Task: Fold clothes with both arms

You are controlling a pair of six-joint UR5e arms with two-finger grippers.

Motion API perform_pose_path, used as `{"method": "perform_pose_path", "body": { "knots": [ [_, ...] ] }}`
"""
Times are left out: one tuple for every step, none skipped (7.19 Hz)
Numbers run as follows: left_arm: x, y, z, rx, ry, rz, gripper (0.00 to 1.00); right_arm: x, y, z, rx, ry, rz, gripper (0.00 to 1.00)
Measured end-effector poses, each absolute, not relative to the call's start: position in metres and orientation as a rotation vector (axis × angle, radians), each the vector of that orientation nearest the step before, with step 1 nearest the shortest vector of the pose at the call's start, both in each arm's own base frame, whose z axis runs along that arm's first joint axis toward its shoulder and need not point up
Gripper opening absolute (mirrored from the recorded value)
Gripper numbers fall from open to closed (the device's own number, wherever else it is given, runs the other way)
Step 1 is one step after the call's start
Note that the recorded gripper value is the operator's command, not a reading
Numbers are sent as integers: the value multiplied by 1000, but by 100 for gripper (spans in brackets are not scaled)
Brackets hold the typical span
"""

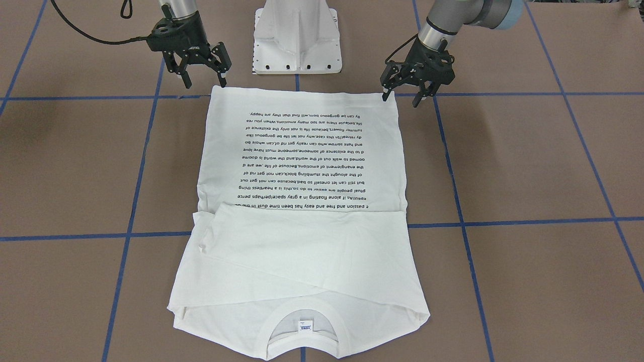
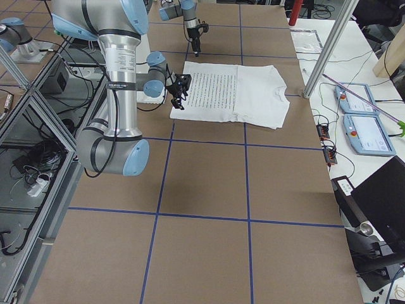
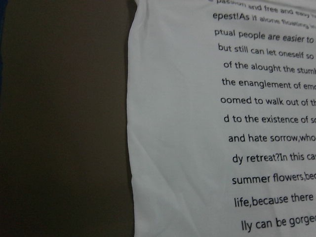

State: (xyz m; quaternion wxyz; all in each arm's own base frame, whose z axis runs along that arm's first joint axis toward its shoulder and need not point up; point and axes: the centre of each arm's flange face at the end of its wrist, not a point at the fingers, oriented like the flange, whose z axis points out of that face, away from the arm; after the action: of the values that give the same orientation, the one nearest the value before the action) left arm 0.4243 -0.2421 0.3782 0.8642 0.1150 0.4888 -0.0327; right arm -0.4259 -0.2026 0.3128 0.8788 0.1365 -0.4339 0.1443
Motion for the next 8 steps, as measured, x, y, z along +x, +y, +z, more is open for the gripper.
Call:
{"method": "perform_pose_path", "body": {
  "knots": [
    [430,-229,385,229,1012,-65,62,-427,-201,313,284,-905,300,100],
    [435,-220,388,220,1004,-55,45,-427,-199,313,285,-905,299,100],
    [437,-215,389,215,999,-49,41,-428,-198,313,287,-905,298,100],
    [439,-213,390,210,990,-44,41,-429,-197,313,288,-905,297,100],
    [441,-211,391,207,983,-40,41,-429,-197,314,291,-904,296,100],
    [444,-209,391,203,980,-34,41,-430,-196,314,292,-903,295,100],
    [447,-205,391,197,979,-25,41,-430,-195,314,292,-903,294,100],
    [450,-202,393,193,977,-19,41,-430,-195,314,292,-903,294,100]
  ]
}}
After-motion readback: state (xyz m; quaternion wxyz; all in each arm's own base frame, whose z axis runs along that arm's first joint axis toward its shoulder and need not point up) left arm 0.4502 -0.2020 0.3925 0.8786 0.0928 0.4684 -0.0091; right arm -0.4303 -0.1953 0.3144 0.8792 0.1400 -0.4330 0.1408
